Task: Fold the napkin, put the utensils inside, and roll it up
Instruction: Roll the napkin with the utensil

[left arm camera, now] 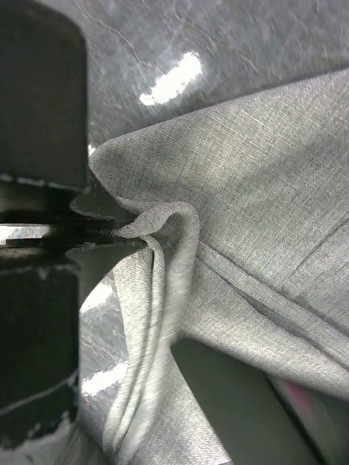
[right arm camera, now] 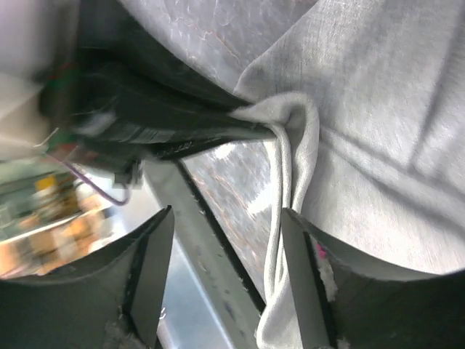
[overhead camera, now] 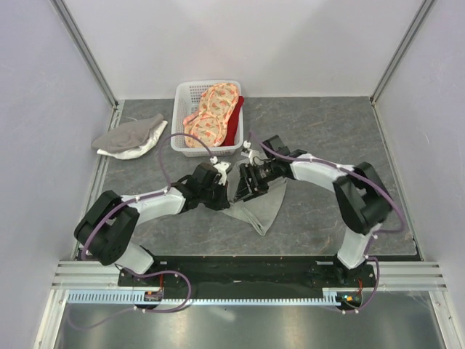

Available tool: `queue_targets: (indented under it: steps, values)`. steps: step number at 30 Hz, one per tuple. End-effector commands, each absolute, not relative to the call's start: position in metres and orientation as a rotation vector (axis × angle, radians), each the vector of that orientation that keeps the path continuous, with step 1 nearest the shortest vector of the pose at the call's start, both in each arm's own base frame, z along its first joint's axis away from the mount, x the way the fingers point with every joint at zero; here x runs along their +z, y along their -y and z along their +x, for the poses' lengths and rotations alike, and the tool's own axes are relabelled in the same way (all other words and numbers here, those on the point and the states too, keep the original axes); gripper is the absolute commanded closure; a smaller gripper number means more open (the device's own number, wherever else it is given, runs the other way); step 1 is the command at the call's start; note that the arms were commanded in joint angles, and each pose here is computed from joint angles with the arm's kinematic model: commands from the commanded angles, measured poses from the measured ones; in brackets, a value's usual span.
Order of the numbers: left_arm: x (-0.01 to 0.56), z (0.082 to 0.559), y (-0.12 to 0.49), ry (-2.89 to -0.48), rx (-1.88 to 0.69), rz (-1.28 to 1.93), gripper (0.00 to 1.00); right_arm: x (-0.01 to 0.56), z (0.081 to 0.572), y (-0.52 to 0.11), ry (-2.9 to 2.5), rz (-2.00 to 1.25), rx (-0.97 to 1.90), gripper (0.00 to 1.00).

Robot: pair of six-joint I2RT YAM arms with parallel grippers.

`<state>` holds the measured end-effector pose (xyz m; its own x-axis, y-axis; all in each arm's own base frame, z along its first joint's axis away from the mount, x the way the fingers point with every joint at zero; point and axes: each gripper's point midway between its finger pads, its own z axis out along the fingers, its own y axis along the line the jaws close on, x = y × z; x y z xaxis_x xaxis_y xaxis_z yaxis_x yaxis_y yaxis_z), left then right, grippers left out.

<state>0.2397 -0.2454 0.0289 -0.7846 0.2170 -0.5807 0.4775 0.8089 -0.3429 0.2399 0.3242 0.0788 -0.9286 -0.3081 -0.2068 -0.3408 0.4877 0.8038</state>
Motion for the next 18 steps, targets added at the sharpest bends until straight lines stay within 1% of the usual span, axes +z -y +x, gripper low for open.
queue_targets:
  steps: [1,3,4,5,6,7,9,10,11,13,14,16,18]
  values:
    - [0.014,0.218,0.241,-2.633,-0.662,0.556,0.98,0.091,0.251,-0.284,-2.603,-0.559,1.04,0.3]
    - [0.017,0.219,0.244,-2.657,-0.691,0.555,0.98,0.099,0.244,-0.269,-2.541,-0.589,0.903,0.29]
    - [0.017,0.217,0.243,-2.678,-0.699,0.548,0.98,0.097,0.246,-0.261,-2.52,-0.587,0.784,0.28]
    - [0.018,0.215,0.245,-2.69,-0.732,0.549,0.98,0.091,0.238,-0.253,-2.518,-0.603,0.719,0.28]
    - [0.021,0.22,0.244,-2.693,-0.745,0.524,0.98,0.101,0.235,-0.25,-2.471,-0.61,0.681,0.28]
    - [0.02,0.218,0.243,-2.712,-0.757,0.518,0.98,0.102,0.224,-0.255,-2.446,-0.655,0.639,0.27]
    - [0.025,0.221,0.242,-2.725,-0.802,0.495,0.98,0.102,0.219,-0.246,-2.417,-0.657,0.503,0.26]
    - [0.026,0.22,0.241,-2.731,-0.818,0.491,0.98,0.101,0.204,-0.256,-2.403,-0.729,0.497,0.25]
    - [0.028,0.221,0.241,-2.736,-0.843,0.484,0.98,0.1,0.208,-0.251,-2.387,-0.703,0.404,0.25]
    - [0.029,0.223,0.242,-2.745,-0.868,0.475,0.98,0.096,0.19,-0.259,-2.373,-0.786,0.344,0.25]
    - [0.032,0.222,0.242,-2.751,-0.895,0.469,0.98,0.094,0.192,-0.255,-2.362,-0.79,0.255,0.25]
    - [0.031,0.222,0.242,-2.765,-0.912,0.461,0.98,0.092,0.179,-0.264,-2.332,-0.868,0.204,0.25]
    - [0.031,0.222,0.241,-2.773,-0.92,0.456,0.98,0.087,0.175,-0.266,-2.316,-0.914,0.127,0.25]
